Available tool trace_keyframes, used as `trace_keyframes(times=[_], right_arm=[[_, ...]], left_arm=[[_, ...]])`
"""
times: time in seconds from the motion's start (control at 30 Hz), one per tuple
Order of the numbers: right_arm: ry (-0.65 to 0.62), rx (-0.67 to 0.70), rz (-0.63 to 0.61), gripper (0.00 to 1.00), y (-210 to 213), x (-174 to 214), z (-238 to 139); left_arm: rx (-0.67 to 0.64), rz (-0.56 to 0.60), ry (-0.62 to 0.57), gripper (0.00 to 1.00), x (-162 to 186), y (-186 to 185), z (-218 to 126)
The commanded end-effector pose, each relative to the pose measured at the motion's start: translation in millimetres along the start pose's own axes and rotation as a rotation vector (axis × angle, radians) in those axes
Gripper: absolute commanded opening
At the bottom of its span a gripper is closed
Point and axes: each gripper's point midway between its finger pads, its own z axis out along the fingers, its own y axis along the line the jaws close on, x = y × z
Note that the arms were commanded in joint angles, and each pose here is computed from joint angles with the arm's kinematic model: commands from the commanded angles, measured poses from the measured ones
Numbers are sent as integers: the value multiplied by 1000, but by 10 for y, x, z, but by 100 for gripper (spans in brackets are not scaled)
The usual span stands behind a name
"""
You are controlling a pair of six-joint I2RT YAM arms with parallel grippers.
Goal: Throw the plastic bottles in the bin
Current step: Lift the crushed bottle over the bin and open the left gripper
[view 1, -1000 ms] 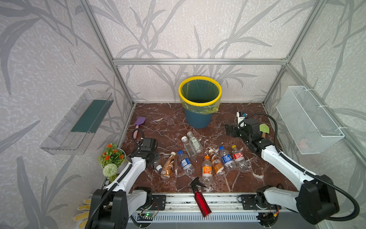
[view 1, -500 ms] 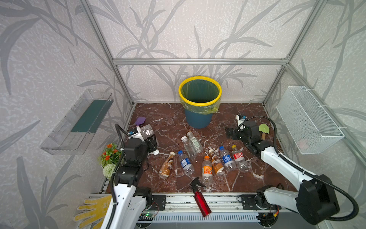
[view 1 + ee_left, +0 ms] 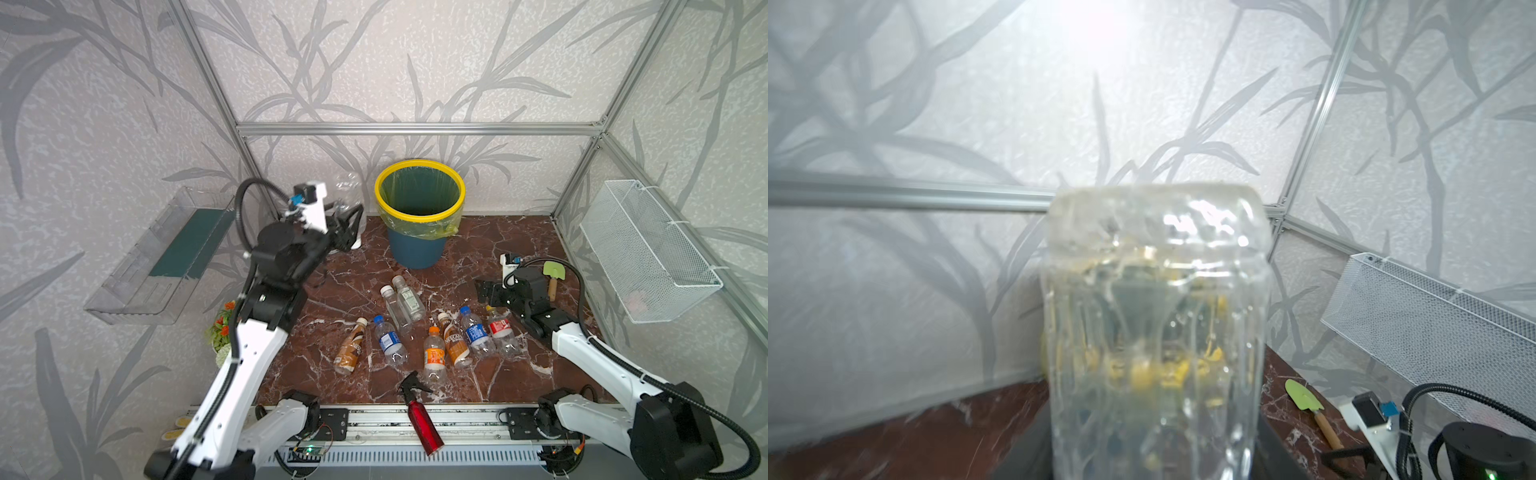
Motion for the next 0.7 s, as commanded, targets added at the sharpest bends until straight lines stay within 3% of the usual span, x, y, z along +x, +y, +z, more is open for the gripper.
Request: trace_keyframes(times=[0.0,0.03,0.07,0.13,0.27,0.47,0.57,0.67], right_arm=[[-45,-47,28,96,89,-116,-24],[-44,-65,33,96,127,-122,-13],[-41,-76,37,96,155,-121,-10],[-33,-91,43,95,198,-86,-24],[-21,-68,49,95,136,76,-42],[5,-65,29,96,135,125,40],[9,-71,7,96,176,55,82],[38,-72,-24,96,208,30,121]], left_arm=[[25,46,-26,62,-227,-17,817],[0,2,-10,75,-277,85,1105],[-18,-18,32,98,-231,167,1330],[-27,-30,133,99,-139,255,1656],[-1,-8,240,99,-159,99,1546],[-115,81,338,99,-296,132,911],[-187,129,396,99,15,269,601],[-366,166,296,99,255,573,79]])
